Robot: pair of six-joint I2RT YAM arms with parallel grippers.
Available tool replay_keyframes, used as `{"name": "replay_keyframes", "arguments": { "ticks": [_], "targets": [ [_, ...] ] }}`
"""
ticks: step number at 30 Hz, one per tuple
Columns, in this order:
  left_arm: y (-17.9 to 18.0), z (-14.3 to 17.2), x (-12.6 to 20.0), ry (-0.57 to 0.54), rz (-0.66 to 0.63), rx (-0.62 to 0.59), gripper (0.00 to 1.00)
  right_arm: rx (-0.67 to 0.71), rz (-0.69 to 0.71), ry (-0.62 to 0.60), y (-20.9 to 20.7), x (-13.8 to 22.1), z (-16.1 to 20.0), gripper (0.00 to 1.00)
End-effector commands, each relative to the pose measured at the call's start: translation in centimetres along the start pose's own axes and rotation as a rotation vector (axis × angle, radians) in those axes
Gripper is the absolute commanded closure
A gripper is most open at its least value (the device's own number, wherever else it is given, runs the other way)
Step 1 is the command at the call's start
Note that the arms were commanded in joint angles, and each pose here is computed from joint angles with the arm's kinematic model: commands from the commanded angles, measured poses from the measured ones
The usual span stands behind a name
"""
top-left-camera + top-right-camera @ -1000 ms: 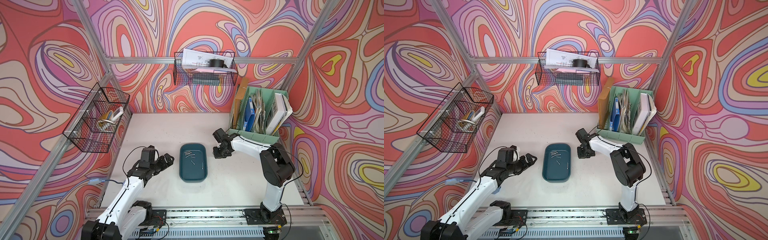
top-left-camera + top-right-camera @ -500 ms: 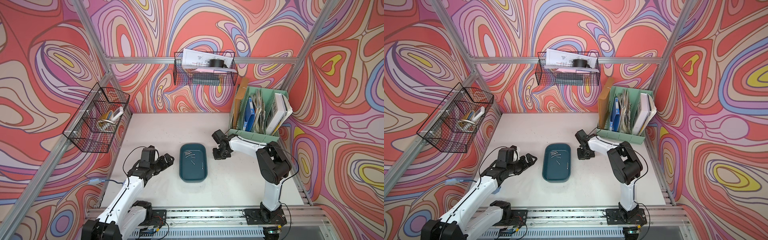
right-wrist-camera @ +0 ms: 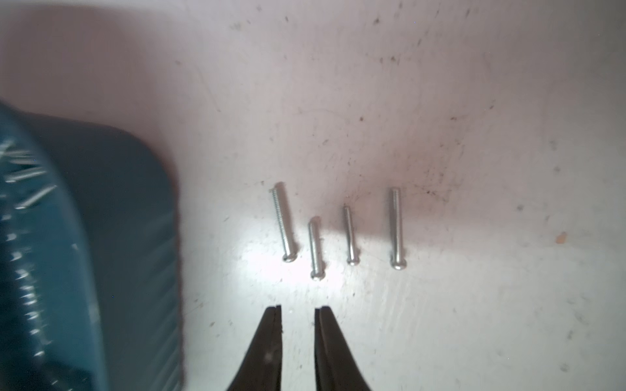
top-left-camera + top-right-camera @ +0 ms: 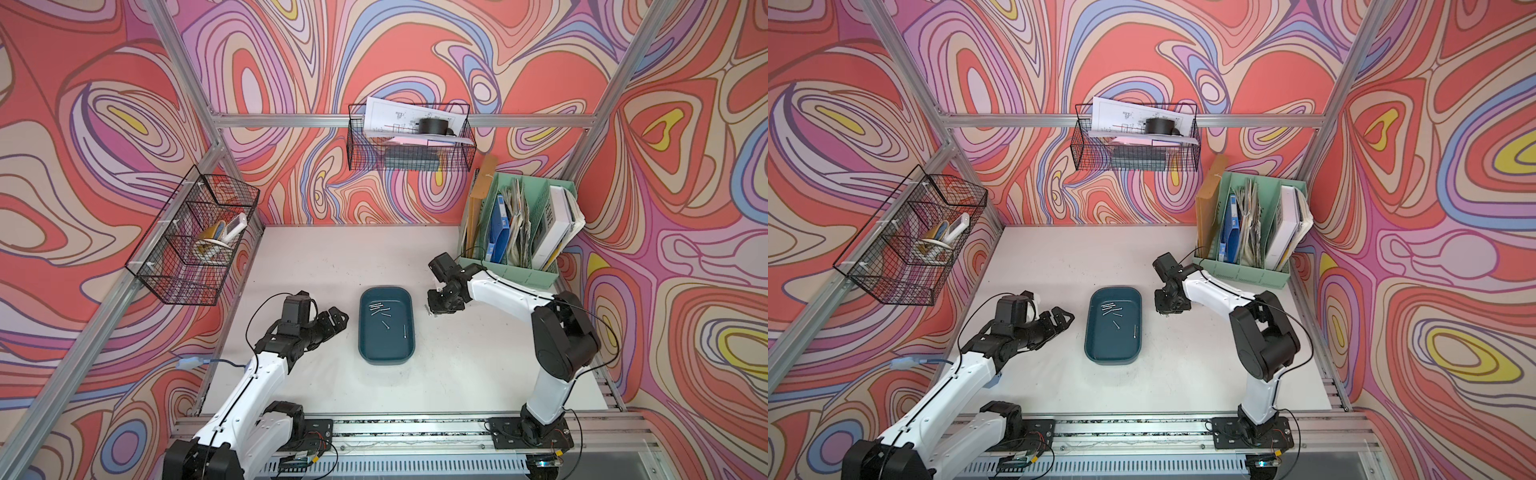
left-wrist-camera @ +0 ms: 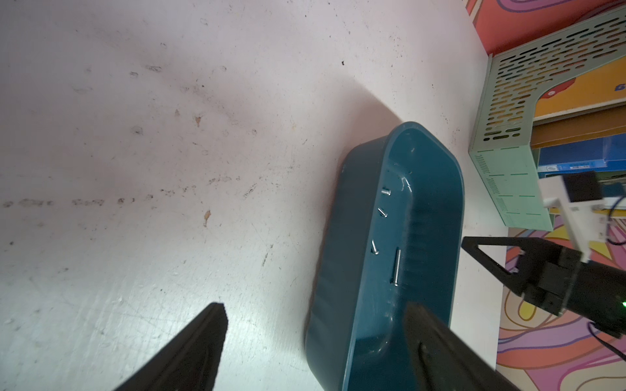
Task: Take out the screws from the storage box
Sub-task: Place the screw at the center of the board.
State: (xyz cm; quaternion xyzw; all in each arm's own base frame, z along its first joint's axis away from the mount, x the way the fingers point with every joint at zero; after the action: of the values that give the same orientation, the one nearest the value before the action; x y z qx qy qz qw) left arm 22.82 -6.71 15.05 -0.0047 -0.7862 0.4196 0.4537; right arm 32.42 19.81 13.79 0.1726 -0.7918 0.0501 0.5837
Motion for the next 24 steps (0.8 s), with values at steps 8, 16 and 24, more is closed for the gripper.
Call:
{"name": "replay_keyframes", "arguments": {
  "ticks": [8, 16, 24],
  "targets": [
    [-0.6, 0.0, 0.1, 0.01, 0.03, 0.004, 0.12, 0.295, -0.167, -0.163, 11.6, 6.3, -1.2, 0.71],
    [-0.5, 0.3, -0.1, 0.029, 0.028, -0.003, 0.12, 0.409, -0.131, -0.024, 15.2, 0.0, -0.4, 0.69],
    [-0.6, 0.6, -0.6, 0.063, 0.04, -0.007, 0.12, 0.433, -0.056, 0.061, 14.6, -4.5, 0.7, 0.69]
  ]
}}
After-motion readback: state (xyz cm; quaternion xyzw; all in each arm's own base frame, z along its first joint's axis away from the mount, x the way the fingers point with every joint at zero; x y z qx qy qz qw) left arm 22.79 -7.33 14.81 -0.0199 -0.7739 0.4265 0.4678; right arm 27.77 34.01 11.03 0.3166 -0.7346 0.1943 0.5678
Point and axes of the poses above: each gripper's point midway between its finger pads, its own x axis back along the fingers, its own y axis along the line the jaws close on, z = x × y, the point moved 6 cm from there along x, back along the fingers, and after that the axes turned 11 degrees about x, right-handed, at the moved point
